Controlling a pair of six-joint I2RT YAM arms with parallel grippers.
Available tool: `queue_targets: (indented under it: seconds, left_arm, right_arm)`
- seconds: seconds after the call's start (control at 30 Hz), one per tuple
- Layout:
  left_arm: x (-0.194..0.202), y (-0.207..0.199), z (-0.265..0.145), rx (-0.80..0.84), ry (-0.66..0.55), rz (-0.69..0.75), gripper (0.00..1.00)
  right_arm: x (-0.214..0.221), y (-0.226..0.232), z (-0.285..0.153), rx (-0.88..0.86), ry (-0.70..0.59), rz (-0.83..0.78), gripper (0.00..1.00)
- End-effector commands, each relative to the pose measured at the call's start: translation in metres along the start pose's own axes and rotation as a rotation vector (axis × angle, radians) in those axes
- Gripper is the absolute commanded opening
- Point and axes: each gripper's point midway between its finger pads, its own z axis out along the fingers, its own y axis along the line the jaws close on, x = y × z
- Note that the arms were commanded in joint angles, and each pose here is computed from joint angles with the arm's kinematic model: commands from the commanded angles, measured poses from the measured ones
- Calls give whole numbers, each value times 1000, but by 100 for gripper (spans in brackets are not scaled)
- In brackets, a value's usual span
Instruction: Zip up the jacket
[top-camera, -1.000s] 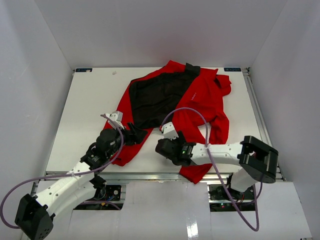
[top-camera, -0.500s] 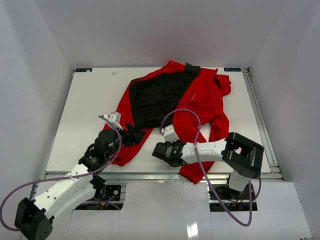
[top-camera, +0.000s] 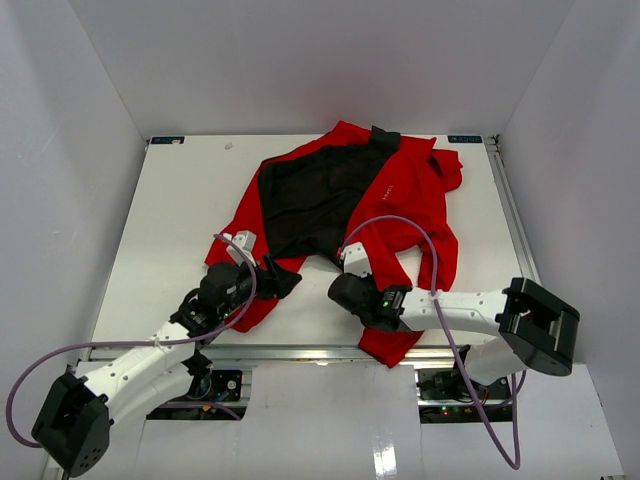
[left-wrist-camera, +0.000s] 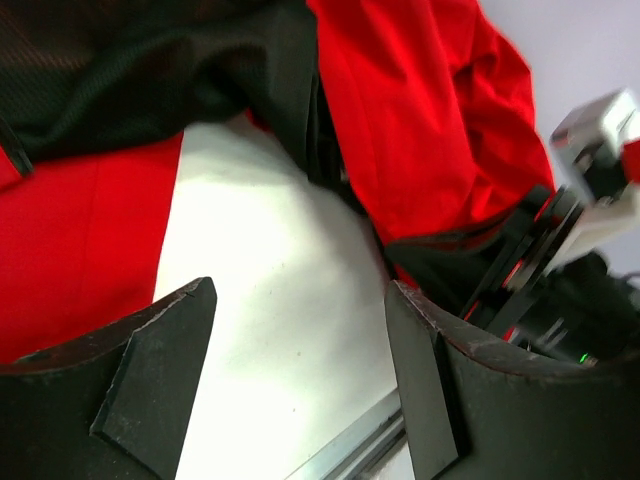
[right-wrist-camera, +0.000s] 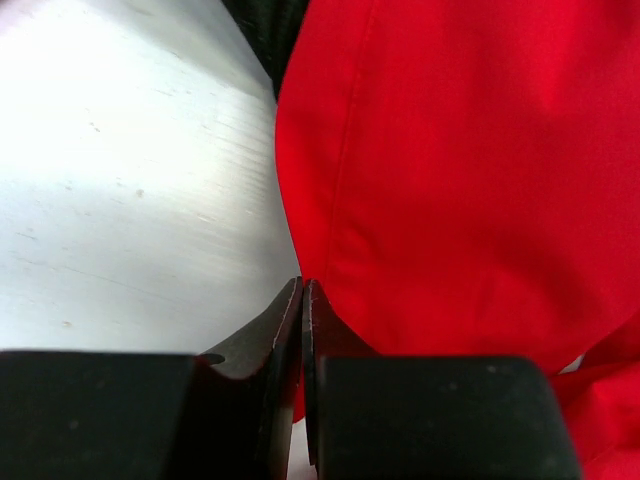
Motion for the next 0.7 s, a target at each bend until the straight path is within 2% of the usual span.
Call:
queue_targets:
  seconds: [0.0, 0.2, 0.4, 0.67]
  left_arm:
    - [13, -21, 4, 149, 55, 24, 77]
    - [33, -41, 5, 315, 132, 56, 74]
    - [38, -49, 8, 366, 147, 59, 73]
    - [56, -65, 12, 458, 205, 80, 68]
  right_arm:
    - [-31, 23, -9, -186, -124, 103, 8]
    - [-49, 33, -30, -336, -240, 177, 8]
    - [-68, 46, -57, -495, -332, 213, 8]
    - [-81, 63, -76, -641, -391, 237, 8]
